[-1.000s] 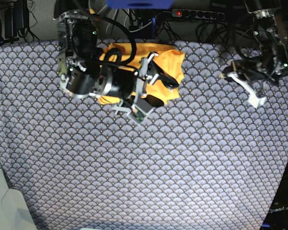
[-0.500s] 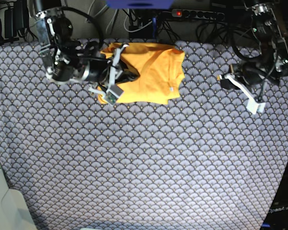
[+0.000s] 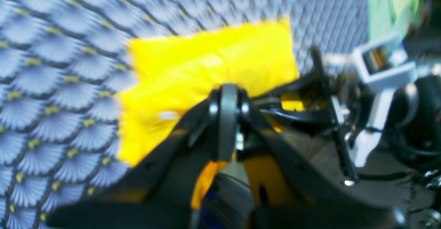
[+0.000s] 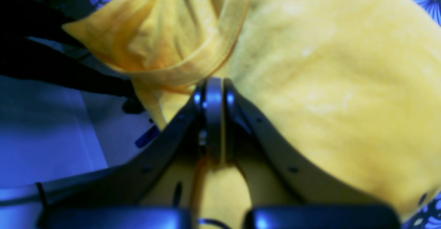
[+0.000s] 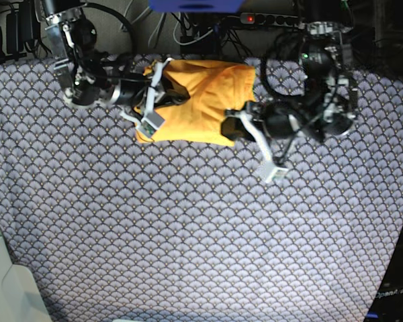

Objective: Fold the T-shirt properly
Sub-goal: 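Grasp the sides of the yellow bundle with both grippers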

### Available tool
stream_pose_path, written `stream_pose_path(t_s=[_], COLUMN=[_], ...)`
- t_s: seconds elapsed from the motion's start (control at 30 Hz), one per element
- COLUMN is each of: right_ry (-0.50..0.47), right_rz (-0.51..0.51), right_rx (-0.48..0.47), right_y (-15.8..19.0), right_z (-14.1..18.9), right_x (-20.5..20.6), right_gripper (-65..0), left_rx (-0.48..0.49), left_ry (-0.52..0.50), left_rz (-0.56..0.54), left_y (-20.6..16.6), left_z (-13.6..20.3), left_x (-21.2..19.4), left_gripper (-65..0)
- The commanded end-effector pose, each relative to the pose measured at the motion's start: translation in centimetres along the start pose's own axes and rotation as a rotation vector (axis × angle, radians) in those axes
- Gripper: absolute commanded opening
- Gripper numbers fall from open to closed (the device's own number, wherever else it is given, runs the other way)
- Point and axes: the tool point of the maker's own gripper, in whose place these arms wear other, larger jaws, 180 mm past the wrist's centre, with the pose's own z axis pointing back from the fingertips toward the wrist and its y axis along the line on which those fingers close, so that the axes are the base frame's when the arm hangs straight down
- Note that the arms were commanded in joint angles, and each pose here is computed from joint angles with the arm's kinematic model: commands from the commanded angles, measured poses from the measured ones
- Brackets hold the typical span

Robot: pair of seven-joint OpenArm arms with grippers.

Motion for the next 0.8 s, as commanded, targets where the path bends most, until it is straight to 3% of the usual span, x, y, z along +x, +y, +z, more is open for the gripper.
stream_pose_path(t_s=[0.0,0.27,0.5,0.77], right_ry=[-0.031,-0.032,-0.048,0.022], right_rz=[0.021,0.034,0.106,0.097], right_rx=[0.002,0.001,-0.005,-0.067], right_y=[0.0,0.1,1.2,-1.1], right_z=[0.2,0.4,1.7,3.5], right_x=[1.1,1.4,2.5,0.2], right_gripper=[-65.0,-65.0,-65.0,-65.0], left_rx=[0.004,0.132,0.142,0.104], left_ry=[-0.024,0.141,0.172,0.203], left_rz=[-0.037,0.021,0.088,0.03], left_y=[-0.5,3.7,5.8,4.2], left_z=[0.1,-2.7,-4.6,-7.3], left_x=[0.9,-2.9,-4.0,-4.7], left_gripper=[-65.0,-65.0,-65.0,-65.0])
